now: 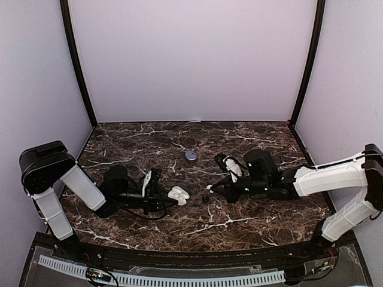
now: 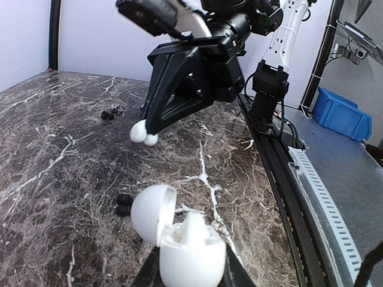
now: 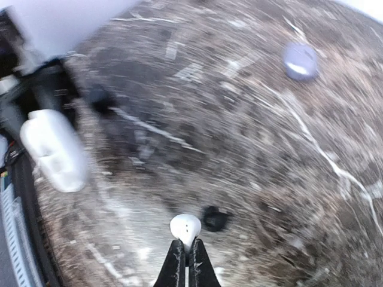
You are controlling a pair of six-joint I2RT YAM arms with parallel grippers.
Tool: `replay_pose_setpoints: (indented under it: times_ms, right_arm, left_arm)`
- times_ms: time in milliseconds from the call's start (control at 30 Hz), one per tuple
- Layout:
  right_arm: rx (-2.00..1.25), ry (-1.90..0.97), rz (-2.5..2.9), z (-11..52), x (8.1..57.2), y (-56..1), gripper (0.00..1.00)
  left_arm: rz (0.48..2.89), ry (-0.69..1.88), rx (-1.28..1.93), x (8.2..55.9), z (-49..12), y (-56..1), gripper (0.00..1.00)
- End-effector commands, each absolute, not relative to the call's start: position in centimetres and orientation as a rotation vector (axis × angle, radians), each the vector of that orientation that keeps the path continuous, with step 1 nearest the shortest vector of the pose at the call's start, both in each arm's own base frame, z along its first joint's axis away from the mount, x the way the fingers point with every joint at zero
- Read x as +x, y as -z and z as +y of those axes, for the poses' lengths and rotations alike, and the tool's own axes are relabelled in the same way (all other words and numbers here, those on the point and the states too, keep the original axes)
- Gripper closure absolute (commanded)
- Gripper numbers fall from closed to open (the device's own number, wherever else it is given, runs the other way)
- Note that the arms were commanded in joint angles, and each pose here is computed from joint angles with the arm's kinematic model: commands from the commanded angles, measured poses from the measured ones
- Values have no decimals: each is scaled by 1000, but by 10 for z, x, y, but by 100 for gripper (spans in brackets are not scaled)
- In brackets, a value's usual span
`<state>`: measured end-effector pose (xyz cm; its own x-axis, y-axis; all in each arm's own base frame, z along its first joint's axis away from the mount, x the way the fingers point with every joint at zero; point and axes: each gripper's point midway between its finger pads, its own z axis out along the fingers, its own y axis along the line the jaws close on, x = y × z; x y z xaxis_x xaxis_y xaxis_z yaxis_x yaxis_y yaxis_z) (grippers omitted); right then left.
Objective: Insert the wireless bluetooth earbuds into the charging case
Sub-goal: Pick up the right earbud from the center of the board, then insert the right earbud into the right side groove of the charging case.
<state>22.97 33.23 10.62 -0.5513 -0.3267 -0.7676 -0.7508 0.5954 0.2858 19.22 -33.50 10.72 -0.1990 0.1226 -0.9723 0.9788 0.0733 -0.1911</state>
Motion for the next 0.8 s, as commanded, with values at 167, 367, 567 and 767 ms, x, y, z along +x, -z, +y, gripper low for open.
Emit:
replay_pose_setpoints:
  times_ms: [167, 367, 567, 767]
  right_arm:
    - [-1070, -1024, 1737, 371, 174, -172, 100]
    - [-1113, -1046, 1673, 384, 163, -179, 100]
    - [-1161, -1036, 1663, 400, 151, -172, 100]
    - [-1164, -999, 1697, 411, 151, -158, 100]
  left_arm:
    - [1344, 1295, 1227, 177, -343, -128, 82]
    - [1344, 1302, 1227, 176, -344, -129, 82]
    - [1356, 1296, 1218, 178, -344, -128, 82]
    - [1359, 1298, 1214, 178, -345, -128, 82]
